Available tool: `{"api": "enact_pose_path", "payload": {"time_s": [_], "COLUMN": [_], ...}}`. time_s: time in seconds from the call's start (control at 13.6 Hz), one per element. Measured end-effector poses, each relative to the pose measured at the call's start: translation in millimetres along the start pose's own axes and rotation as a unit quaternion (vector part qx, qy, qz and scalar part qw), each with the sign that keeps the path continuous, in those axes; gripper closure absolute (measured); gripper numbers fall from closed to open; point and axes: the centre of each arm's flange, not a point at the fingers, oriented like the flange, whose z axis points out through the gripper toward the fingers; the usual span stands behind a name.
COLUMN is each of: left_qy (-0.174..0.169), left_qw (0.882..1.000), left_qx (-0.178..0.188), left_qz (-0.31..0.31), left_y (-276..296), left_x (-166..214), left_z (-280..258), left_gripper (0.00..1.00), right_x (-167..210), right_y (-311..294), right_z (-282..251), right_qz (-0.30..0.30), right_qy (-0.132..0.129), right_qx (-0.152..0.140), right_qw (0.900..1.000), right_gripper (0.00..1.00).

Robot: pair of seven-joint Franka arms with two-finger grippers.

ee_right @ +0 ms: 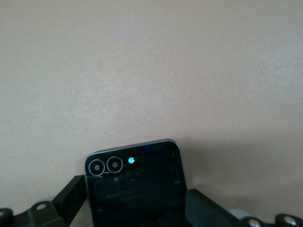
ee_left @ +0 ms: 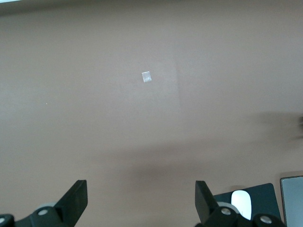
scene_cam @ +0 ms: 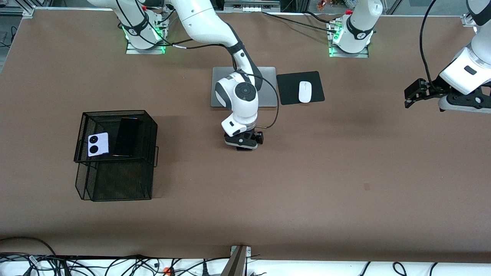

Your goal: Place phones with both arms

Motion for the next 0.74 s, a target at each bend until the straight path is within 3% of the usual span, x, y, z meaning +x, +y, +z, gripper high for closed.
{"api": "enact_pose_path", "payload": {"time_s": [0.37, 0.74], "left_qy": [0.000, 0.000], "left_qw": [1.000, 1.000], "left_qx": [0.000, 0.000], "left_qz": [-0.001, -0.003], "left_y": [-1, -3], "left_x": [0, 0], "left_z": [0, 0], "left_gripper": [0.00, 0.00], "right_x": [-3, 12], "right_y": [-11, -6], "right_z": [-23, -36], "right_qz": [-0.004, -0.013], "right_qy": [-0.007, 0.002], "right_qx": [0.006, 0.006], "right_qw": [1.000, 1.000], "right_gripper": [0.00, 0.00]}}
